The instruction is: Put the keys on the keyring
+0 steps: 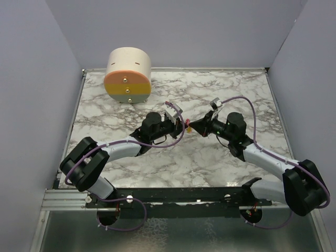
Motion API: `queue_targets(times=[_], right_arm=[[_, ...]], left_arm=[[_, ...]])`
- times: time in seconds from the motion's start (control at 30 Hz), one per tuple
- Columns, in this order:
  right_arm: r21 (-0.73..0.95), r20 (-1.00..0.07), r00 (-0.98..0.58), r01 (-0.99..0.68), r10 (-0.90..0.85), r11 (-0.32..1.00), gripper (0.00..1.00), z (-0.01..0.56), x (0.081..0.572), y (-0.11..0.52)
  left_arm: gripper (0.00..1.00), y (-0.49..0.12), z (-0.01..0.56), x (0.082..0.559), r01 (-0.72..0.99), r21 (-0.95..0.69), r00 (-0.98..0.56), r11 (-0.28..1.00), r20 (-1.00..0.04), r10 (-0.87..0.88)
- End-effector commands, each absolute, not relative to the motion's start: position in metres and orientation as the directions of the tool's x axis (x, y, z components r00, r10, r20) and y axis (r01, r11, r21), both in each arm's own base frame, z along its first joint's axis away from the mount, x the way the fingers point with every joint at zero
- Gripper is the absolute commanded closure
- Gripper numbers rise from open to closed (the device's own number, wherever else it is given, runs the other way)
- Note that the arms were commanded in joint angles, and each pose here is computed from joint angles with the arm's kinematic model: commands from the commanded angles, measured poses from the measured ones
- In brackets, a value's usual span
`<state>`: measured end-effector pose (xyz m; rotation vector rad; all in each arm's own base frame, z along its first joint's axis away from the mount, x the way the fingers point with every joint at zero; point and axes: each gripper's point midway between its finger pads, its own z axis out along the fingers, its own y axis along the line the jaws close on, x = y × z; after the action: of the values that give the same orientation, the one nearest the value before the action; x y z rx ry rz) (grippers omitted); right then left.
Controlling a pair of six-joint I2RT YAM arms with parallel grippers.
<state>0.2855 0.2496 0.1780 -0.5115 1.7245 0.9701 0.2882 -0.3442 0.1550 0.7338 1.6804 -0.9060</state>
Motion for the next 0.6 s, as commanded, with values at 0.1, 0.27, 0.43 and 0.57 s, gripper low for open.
queue_targets(times=[0.1, 0.27, 0.43, 0.57], right_arm=[[0.364, -0.924, -0.362, -0.741, 0.121, 0.565, 0.99, 0.180, 0.280, 0.252], [0.364, -0.924, -0.362, -0.734, 0.124, 0.574, 0.99, 0.179, 0.283, 0.252], [0.367, -0.922, -0.367, -0.722, 0.125, 0.586, 0.99, 0.177, 0.287, 0.251], [0.368, -0.920, -0.371, -0.714, 0.124, 0.596, 0.99, 0.175, 0.290, 0.250]], left_arm=[[1.00, -0.348, 0.175, 0.291, 0.834, -0.187, -0.218, 0.519, -0.976, -0.001], [1.00, -0.348, 0.175, 0.290, 0.838, -0.183, -0.215, 0.514, -0.977, 0.002], [1.00, -0.348, 0.175, 0.288, 0.843, -0.180, -0.212, 0.507, -0.977, 0.006], [1.00, -0.349, 0.175, 0.286, 0.849, -0.177, -0.210, 0.497, -0.978, 0.010]])
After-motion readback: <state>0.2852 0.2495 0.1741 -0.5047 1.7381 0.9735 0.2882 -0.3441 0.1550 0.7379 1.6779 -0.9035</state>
